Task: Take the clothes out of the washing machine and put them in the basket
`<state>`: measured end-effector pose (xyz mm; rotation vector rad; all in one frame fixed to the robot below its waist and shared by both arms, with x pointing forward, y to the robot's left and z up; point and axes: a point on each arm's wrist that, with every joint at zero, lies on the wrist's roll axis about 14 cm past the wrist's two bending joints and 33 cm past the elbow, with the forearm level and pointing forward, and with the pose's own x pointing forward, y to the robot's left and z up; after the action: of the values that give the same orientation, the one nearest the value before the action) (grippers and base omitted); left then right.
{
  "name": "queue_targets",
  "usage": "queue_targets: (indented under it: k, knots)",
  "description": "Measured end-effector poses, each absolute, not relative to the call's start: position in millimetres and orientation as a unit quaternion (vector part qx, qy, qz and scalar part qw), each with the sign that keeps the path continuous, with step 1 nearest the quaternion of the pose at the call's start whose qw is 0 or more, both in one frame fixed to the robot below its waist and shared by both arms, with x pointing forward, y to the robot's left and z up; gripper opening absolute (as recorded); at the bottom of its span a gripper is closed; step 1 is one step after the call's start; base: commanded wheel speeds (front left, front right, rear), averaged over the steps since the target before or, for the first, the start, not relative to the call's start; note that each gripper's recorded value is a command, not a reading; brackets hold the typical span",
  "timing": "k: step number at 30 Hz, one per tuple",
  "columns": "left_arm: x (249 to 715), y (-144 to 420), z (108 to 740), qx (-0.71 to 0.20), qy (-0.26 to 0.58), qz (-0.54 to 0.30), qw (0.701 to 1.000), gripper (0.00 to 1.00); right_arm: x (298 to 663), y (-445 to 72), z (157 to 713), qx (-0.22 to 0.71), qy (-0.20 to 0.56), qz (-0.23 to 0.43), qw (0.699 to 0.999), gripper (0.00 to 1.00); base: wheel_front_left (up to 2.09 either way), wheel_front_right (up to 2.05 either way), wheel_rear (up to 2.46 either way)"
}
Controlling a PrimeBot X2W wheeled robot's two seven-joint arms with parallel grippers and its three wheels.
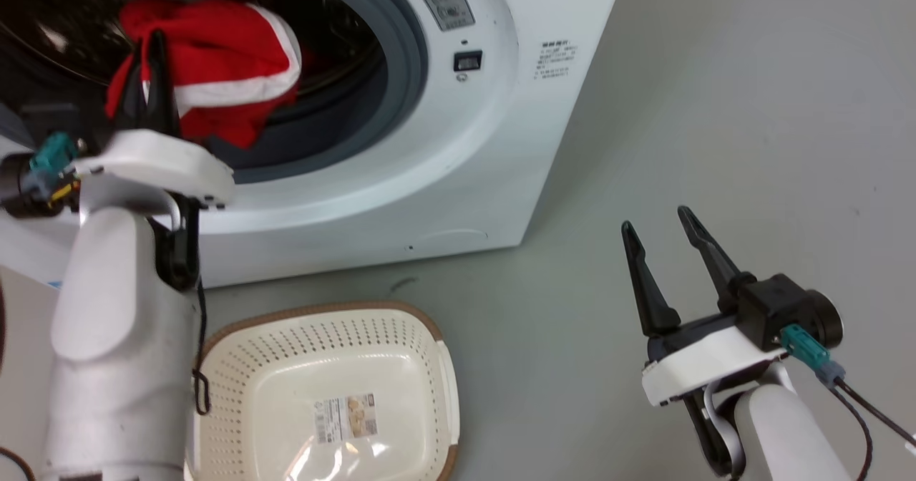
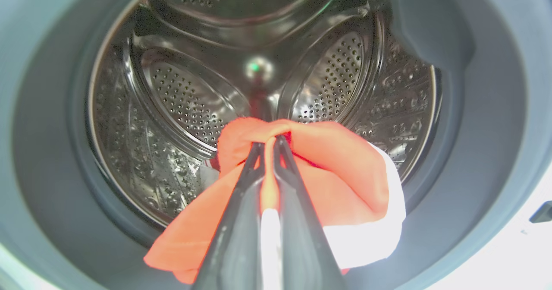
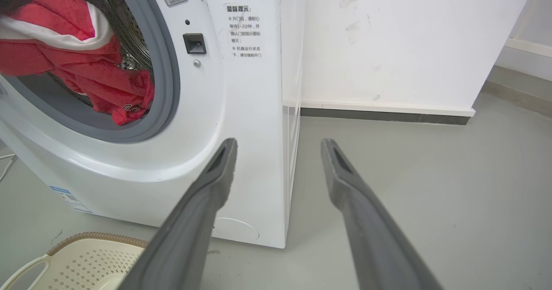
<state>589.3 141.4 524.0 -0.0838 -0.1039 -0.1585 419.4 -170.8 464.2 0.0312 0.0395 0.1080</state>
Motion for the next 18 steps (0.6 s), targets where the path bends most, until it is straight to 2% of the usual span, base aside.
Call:
queue_targets:
  k: [10,18]
  knots:
    - [512,147,580,-0.053,-0.139,-0.075,0.986,0.0,396,-164,483,0.019,0.001,0.06,0.998,1.0,0.0,0.0,0.0]
    - [443,152,580,-0.052,-0.151,-0.07,0.985,0.0,382,-154,494,0.018,-0.008,0.073,0.997,1.0,0.0,0.0,0.0]
